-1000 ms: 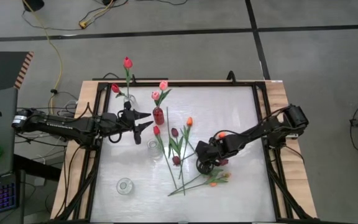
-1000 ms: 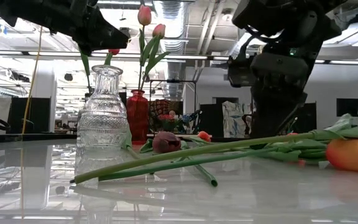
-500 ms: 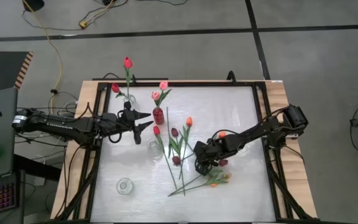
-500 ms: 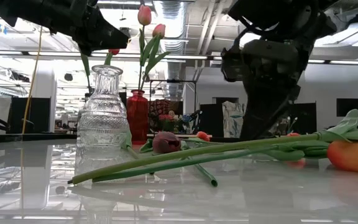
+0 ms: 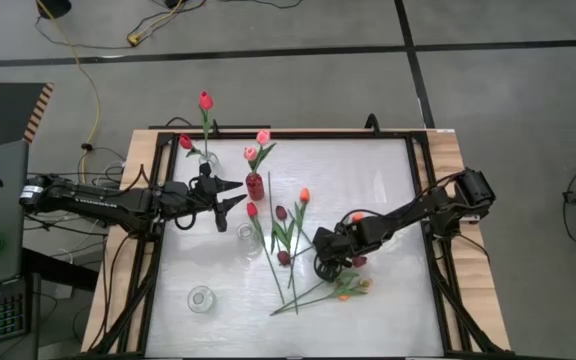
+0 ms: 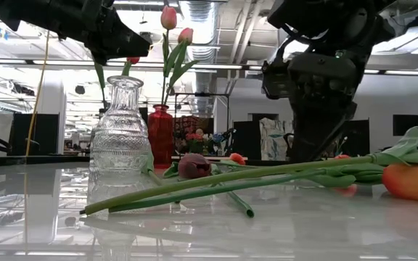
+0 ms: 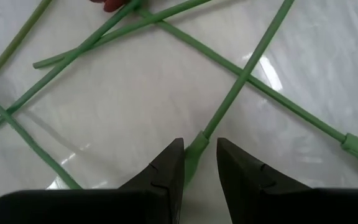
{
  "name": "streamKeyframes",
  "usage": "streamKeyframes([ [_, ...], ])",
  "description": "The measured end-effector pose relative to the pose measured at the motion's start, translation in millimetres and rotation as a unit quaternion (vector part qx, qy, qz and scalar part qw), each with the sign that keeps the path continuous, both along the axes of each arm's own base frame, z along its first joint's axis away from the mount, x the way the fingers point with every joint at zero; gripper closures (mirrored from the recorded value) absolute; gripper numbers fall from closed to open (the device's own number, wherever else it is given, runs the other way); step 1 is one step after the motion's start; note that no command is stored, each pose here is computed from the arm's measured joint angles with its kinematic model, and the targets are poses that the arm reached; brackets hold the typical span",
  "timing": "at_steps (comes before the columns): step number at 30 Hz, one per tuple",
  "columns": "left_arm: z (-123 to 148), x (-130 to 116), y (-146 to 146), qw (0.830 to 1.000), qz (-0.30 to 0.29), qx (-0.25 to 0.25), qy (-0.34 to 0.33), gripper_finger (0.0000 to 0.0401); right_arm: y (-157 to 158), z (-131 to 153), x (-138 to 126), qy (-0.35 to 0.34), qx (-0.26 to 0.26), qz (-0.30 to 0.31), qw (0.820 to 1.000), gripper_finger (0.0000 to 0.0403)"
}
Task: Sort flowers into vase by color
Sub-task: Put the orange tulip into the middle transparent vase
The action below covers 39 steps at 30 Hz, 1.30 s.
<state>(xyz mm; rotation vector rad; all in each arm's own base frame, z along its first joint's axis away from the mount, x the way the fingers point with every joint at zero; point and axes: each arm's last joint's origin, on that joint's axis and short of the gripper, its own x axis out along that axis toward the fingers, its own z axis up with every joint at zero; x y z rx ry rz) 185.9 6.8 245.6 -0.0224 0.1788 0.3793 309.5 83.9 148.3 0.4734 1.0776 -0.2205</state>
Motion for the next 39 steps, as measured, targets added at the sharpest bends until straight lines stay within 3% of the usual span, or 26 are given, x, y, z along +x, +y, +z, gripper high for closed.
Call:
streamKeyframes([
  [27,0.0,-0.1,0.0,1.000,0.000,0.000,0.000,0.0247,2.5,-9.0,1.7,0.017,0.023,-0.003,1.000,0.0282],
  [39,0.0,-0.1,0.0,1.000,0.000,0.000,0.000,0.0247,2.0,-9.3,1.6,0.021,0.042,-0.042,0.998,0.0342],
])
